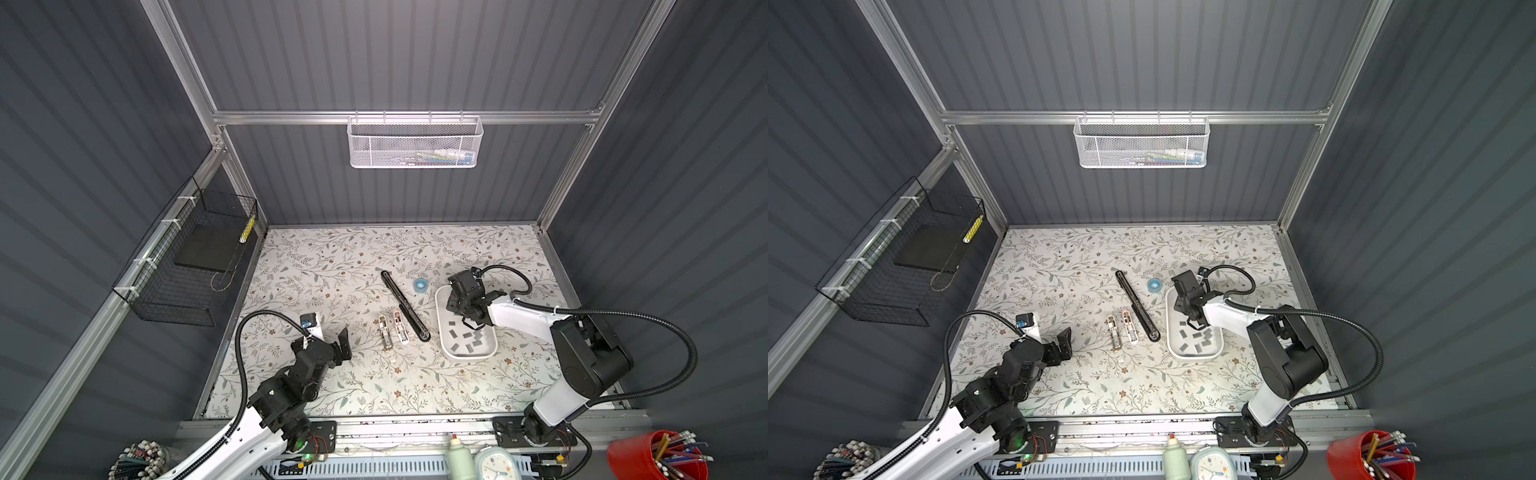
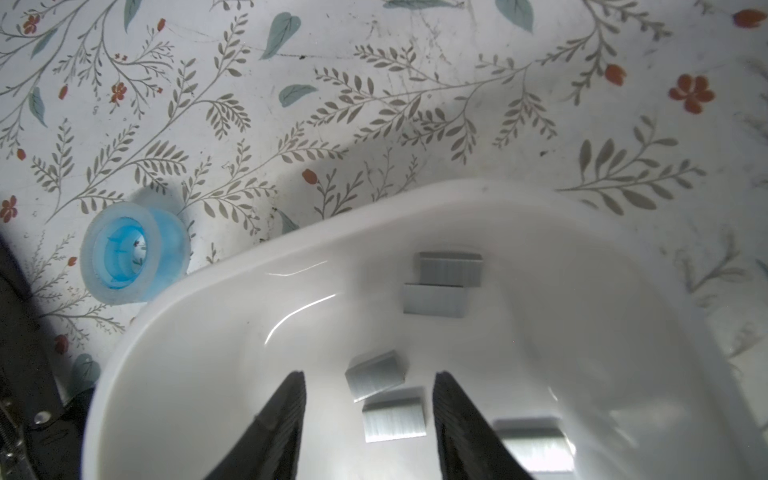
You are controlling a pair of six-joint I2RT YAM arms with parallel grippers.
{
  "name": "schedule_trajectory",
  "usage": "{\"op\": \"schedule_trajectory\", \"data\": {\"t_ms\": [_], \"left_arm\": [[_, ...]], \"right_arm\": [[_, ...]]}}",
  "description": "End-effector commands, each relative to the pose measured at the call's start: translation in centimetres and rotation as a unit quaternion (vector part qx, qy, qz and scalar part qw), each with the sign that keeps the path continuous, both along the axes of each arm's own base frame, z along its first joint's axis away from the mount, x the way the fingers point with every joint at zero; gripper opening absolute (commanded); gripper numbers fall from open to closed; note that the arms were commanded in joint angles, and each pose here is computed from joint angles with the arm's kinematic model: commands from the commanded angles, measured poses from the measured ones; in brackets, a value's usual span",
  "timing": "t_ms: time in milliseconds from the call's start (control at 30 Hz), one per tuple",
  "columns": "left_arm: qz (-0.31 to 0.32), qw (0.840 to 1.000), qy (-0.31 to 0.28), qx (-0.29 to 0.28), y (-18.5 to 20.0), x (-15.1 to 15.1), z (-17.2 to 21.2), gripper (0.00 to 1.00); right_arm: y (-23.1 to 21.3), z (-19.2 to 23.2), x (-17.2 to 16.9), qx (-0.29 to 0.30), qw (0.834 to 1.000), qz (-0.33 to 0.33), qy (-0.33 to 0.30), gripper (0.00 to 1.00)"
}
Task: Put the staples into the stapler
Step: 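Lower the right gripper into the tray toward a staple strip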
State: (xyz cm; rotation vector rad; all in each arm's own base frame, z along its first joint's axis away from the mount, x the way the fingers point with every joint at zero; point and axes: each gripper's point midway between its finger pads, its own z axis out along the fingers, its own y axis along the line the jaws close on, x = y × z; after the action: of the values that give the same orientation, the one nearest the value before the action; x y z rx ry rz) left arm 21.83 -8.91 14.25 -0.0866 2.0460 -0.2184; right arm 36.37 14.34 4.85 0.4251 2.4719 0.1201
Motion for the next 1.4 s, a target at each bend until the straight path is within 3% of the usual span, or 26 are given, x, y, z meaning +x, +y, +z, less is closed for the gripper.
{"op": "schedule_trajectory", "data": {"t_ms": [0, 1033, 1367], "left_arm": [[0.011, 1.0, 0.004, 0.002, 0.4, -0.1, -0.4, 1.0], [0.012, 1.0, 0.0, 0.0, 0.4, 0.0, -0.3, 1.0], [0.011, 1.0, 0.0, -0.001, 0.4, 0.0, -0.3, 1.0]], "right_arm": [[-0.3, -1.4, -0.3, 0.004, 1.0, -0.006, 0.017, 0.52], [2.6, -3.4, 1.8, 0.033, 0.998, 0.027, 0.048, 0.47], [2.1, -3.0, 2.2, -0.019, 0.998, 0.026, 0.054, 0.45]]}}
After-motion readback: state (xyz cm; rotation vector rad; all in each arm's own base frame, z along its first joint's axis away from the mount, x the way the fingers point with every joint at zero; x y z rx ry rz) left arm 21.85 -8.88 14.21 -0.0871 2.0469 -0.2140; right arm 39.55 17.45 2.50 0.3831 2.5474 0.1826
